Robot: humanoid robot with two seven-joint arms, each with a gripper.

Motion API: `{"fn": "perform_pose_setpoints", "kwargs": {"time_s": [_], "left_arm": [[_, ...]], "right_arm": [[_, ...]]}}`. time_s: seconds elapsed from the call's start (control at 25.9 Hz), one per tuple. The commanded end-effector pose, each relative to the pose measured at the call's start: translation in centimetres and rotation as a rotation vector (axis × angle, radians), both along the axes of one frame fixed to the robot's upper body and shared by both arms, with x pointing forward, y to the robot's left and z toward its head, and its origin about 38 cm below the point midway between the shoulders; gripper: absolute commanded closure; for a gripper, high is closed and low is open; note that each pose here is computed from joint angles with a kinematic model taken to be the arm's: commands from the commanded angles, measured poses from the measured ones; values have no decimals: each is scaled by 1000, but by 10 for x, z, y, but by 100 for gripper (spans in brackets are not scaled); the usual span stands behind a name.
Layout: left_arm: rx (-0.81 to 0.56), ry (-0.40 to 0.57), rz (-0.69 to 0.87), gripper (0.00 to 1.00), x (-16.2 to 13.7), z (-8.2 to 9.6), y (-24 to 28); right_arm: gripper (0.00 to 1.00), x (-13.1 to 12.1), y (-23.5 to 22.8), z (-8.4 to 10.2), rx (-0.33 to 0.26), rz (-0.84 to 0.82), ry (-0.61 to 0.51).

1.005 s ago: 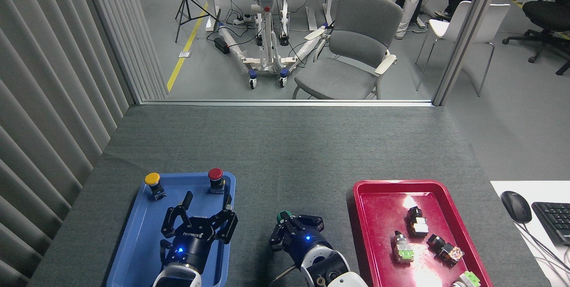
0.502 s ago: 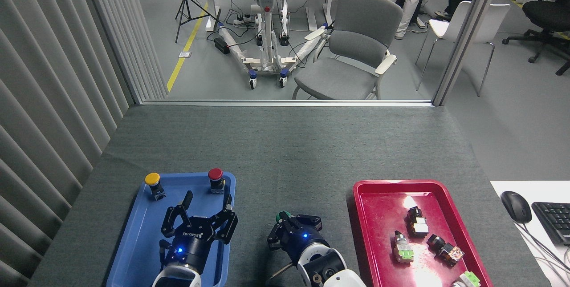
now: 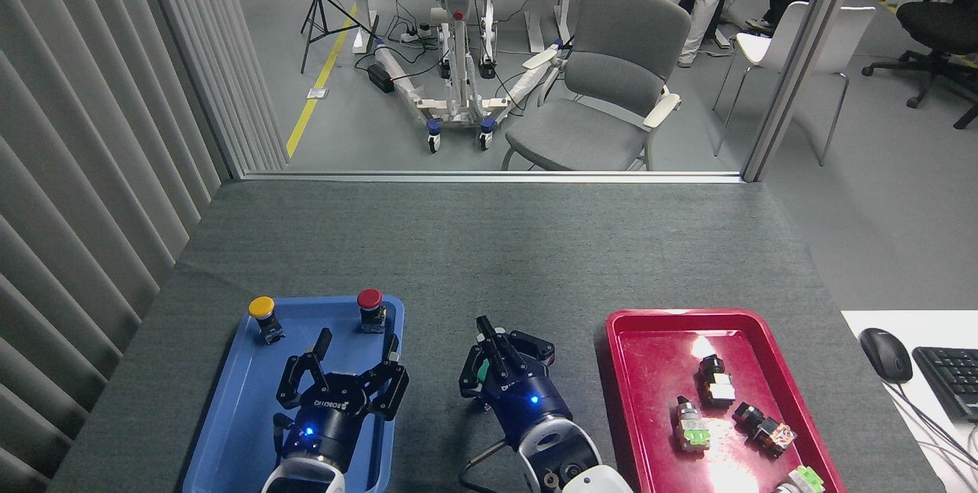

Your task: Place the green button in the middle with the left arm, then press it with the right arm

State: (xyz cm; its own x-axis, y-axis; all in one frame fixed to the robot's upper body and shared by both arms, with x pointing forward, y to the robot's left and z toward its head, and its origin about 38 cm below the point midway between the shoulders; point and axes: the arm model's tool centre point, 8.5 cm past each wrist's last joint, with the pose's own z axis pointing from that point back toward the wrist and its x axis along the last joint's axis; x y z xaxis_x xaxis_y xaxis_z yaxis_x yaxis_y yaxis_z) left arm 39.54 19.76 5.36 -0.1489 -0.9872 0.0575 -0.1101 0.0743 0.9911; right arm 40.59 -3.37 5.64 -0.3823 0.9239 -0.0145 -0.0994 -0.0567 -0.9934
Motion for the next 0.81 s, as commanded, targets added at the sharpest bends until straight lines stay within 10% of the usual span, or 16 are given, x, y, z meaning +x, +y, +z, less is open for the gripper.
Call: {"fn": "perform_pose_setpoints", "kwargs": {"time_s": [0.0,0.08,0.77], "left_arm": [[1,4,-2,1,0,-1,0],[2,10,-1,1,-1,-2,1],[2,3,0,1,-1,0,0]], "right_arm": [[22,7,-20,2,27,-89,-33],[2,9,-36,3,52,-166,-69],[1,-8,-61,-14,52,-229,-59]]}}
